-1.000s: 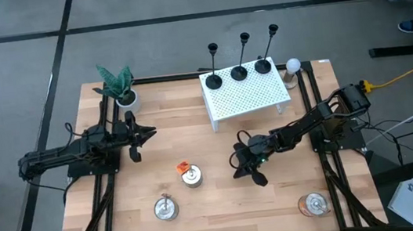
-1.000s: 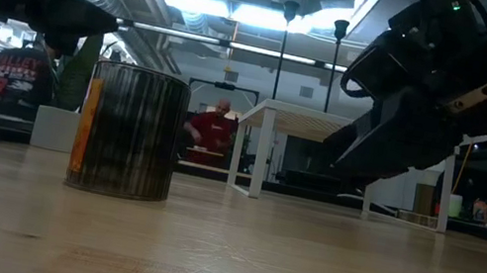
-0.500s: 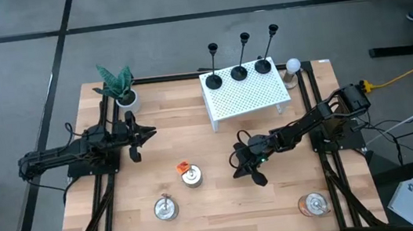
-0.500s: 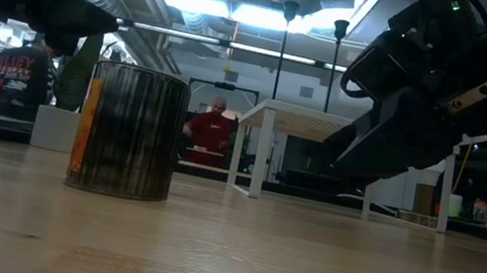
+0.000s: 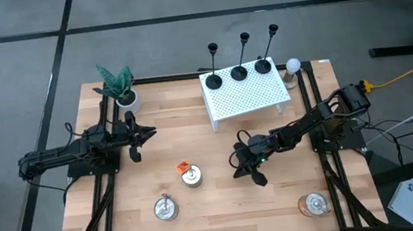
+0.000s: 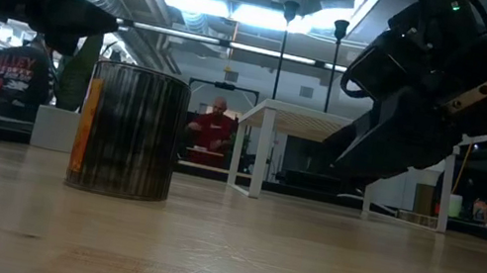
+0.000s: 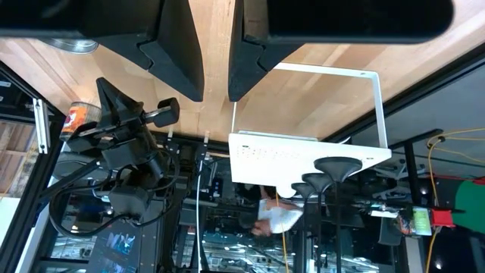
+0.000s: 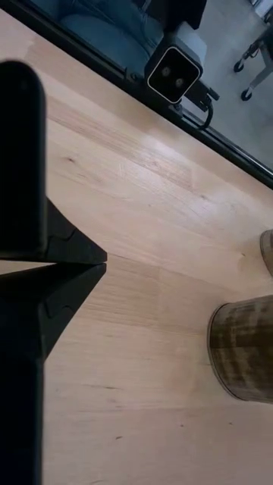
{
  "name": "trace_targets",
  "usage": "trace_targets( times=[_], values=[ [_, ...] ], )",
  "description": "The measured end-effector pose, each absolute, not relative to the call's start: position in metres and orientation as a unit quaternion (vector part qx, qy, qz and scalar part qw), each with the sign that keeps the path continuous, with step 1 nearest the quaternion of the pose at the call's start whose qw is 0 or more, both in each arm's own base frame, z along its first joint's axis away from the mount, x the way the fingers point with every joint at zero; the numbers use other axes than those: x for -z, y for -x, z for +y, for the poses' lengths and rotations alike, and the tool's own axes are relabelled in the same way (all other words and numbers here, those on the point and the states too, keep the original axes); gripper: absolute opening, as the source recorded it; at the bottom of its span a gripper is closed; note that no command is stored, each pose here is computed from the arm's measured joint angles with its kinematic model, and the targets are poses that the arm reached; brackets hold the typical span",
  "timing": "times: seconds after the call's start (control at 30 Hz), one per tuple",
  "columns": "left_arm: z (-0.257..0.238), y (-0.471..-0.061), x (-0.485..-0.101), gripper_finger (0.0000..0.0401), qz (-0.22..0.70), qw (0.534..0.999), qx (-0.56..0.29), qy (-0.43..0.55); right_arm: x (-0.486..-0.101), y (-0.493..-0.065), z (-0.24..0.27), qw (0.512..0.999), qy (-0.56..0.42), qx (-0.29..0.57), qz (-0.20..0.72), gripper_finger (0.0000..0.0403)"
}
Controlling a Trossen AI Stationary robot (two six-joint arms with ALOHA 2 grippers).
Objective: Pick & Place candle stick holders
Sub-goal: Put the bottom orange scented candle on the shelf
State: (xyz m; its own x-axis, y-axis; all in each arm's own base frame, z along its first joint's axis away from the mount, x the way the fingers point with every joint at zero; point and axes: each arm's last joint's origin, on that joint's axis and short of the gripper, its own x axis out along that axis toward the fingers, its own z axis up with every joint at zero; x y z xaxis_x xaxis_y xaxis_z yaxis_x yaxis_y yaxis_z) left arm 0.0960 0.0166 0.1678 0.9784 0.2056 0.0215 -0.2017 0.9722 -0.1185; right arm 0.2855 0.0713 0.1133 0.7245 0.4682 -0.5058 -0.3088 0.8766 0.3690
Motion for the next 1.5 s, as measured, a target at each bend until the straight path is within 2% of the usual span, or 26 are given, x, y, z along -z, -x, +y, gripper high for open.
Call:
trace_targets(
  times=[0.23, 0.6, 0.8, 1.2, 1.5],
  values=[
    [0.017, -0.096, -0.168, 0.0059, -0.017, 0.993, -0.103, 0.058, -0.113, -0.285, 0.071, 0.908, -0.189, -0.191, 0.321, 0.0010],
    [0.017, -0.096, -0.168, 0.0059, -0.017, 0.993, -0.103, 0.058, -0.113, -0.286, 0.071, 0.909, -0.190, -0.189, 0.318, 0.0010],
    [0.017, -0.096, -0.168, 0.0059, -0.017, 0.993, -0.103, 0.058, -0.115, -0.288, 0.069, 0.918, -0.206, -0.149, 0.304, 0.0010],
    [0.017, -0.096, -0.168, 0.0059, -0.017, 0.993, -0.103, 0.058, -0.123, -0.275, 0.089, 0.940, -0.077, -0.115, 0.312, 0.0010],
    [0.017, -0.096, -0.168, 0.0059, -0.017, 0.993, -0.103, 0.058, -0.165, -0.261, 0.103, 0.899, -0.026, -0.104, 0.425, 0.0010]
  ],
)
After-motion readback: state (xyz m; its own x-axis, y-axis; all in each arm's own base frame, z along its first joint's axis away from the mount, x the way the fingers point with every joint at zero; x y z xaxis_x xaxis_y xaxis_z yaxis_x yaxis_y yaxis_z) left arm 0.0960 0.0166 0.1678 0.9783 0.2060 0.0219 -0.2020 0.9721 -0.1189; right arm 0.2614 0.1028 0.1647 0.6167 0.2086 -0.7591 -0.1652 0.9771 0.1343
